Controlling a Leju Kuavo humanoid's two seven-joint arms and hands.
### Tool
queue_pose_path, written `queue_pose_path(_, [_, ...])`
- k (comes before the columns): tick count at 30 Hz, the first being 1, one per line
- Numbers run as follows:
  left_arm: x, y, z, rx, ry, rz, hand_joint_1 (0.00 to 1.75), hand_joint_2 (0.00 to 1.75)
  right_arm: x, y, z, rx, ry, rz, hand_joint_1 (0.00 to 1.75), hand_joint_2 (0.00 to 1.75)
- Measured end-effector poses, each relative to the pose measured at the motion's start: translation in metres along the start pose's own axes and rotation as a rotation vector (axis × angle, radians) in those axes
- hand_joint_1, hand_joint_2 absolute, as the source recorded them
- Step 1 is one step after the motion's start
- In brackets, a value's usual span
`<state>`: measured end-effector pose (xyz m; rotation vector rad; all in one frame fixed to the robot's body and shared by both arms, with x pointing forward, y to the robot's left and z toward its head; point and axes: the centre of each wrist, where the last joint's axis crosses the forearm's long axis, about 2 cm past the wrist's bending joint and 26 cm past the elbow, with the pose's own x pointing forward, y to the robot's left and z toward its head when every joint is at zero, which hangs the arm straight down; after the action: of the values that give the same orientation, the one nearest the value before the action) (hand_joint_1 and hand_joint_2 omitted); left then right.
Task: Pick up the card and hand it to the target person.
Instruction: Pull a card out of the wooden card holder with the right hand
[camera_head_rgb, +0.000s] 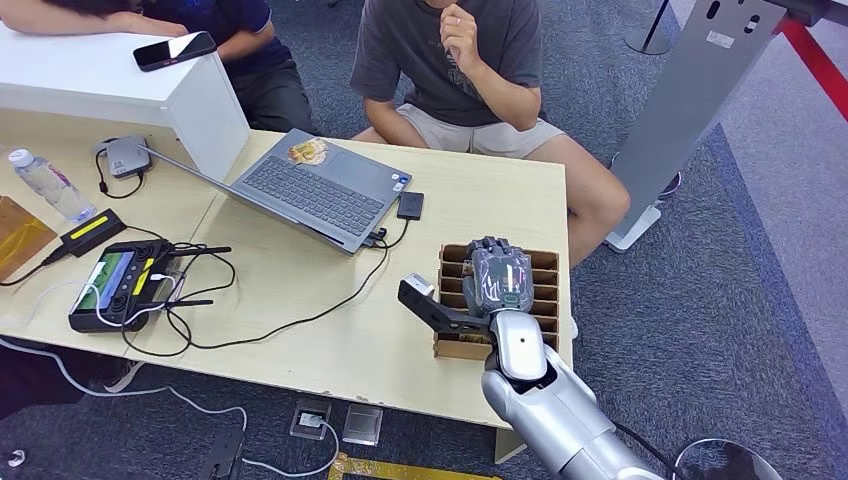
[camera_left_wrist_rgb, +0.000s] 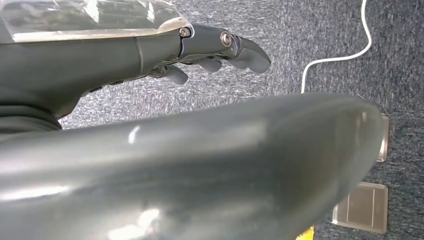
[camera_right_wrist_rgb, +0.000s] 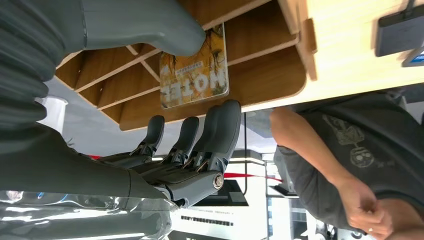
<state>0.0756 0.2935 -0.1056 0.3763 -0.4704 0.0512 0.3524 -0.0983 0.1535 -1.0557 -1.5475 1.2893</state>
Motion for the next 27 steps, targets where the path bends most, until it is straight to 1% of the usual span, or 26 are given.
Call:
queue_pose_path(8, [-0.0001, 0.0001, 0.0, 0.009, 0.003, 0.005, 0.0, 0.0, -0.0077, 0.0013, -0.0016, 0.01, 0.01, -0.003, 0.85, 1.75])
queue_pose_path(13, [0.0, 0.0002, 0.0, 0.012, 0.006, 0.01, 0.0, 0.0, -0.0083, 0.0038, -0.0012, 0.021, 0.01, 0.0, 0.98, 1.75])
queue_pose_path(21, [-0.0001, 0.0002, 0.0, 0.016, 0.01, 0.015, 0.0, 0.0, -0.0084, 0.0059, -0.001, 0.03, 0.013, 0.002, 1.02, 1.75])
queue_pose_path(24, [-0.0001, 0.0002, 0.0, 0.016, 0.014, 0.015, 0.0, 0.0, -0.0084, 0.0064, -0.001, 0.033, 0.013, 0.002, 1.12, 1.75])
queue_pose_path(27, [-0.0001, 0.0002, 0.0, 0.016, 0.015, 0.013, 0.0, 0.0, -0.0078, 0.0064, -0.0011, 0.034, 0.014, -0.001, 1.28, 1.75])
